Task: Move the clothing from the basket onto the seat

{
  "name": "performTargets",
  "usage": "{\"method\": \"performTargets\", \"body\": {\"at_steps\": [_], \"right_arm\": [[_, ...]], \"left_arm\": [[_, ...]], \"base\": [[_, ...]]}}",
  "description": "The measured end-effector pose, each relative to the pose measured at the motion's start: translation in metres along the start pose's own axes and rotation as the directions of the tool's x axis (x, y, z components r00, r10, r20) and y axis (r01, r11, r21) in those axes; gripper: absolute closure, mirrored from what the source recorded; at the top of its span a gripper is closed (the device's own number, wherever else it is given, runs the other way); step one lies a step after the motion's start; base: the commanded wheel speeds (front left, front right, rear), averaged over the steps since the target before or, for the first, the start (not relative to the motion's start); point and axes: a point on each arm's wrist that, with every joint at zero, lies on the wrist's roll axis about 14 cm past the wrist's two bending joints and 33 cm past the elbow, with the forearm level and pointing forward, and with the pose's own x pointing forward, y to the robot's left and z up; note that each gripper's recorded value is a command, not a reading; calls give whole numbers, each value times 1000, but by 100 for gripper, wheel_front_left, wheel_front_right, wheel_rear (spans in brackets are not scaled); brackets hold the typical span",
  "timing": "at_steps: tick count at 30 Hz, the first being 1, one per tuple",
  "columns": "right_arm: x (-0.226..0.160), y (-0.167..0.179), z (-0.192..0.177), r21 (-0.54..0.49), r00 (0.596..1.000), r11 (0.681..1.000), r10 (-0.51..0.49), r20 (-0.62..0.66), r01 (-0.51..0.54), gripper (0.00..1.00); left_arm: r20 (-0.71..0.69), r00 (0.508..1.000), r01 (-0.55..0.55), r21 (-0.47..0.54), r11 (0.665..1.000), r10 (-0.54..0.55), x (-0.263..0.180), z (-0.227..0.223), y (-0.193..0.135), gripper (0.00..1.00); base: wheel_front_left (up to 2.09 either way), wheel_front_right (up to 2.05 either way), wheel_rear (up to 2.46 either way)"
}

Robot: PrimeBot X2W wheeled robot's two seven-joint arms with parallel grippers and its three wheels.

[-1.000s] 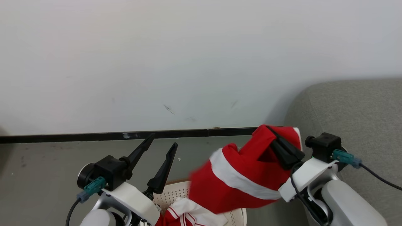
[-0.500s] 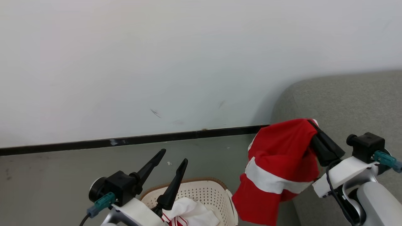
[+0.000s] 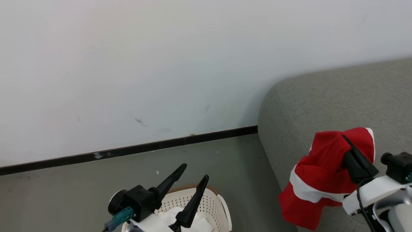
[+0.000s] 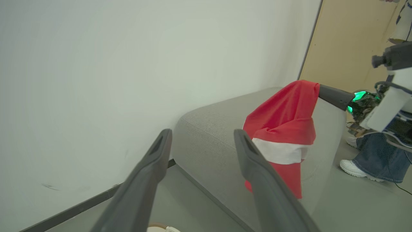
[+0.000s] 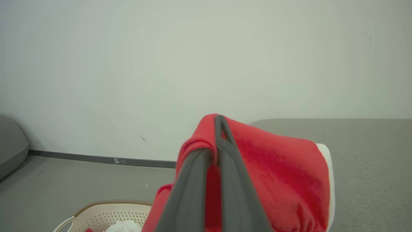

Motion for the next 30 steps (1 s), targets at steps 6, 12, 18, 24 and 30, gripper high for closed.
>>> {"method": "performTargets", "body": {"at_steps": [6,12,18,24,30], "right_arm": [[-24,-25,-5,-28,996,996,-80,-25,80,100],[-48,-44,-5,-61,989,988,-147,-35,144,100],[-60,-50,3,-75,984,982,-178,-20,176,100],[-65,-55,5,-83,980,978,-196,-28,193,100],[-37,-69,35,-120,981,974,-190,26,192,100]], "left_arm": [[-15,998,55,-38,998,-55,6,-9,-18,0],[-37,991,124,-74,990,-127,11,-21,-40,0],[-42,983,173,-94,980,-178,18,-27,-55,0],[-40,977,203,-110,973,-208,23,-30,-63,0],[-42,976,207,-108,972,-213,26,-33,-57,0]], "base": [[0,0,0],[0,0,0],[0,0,0],[0,0,0],[0,0,0]]}}
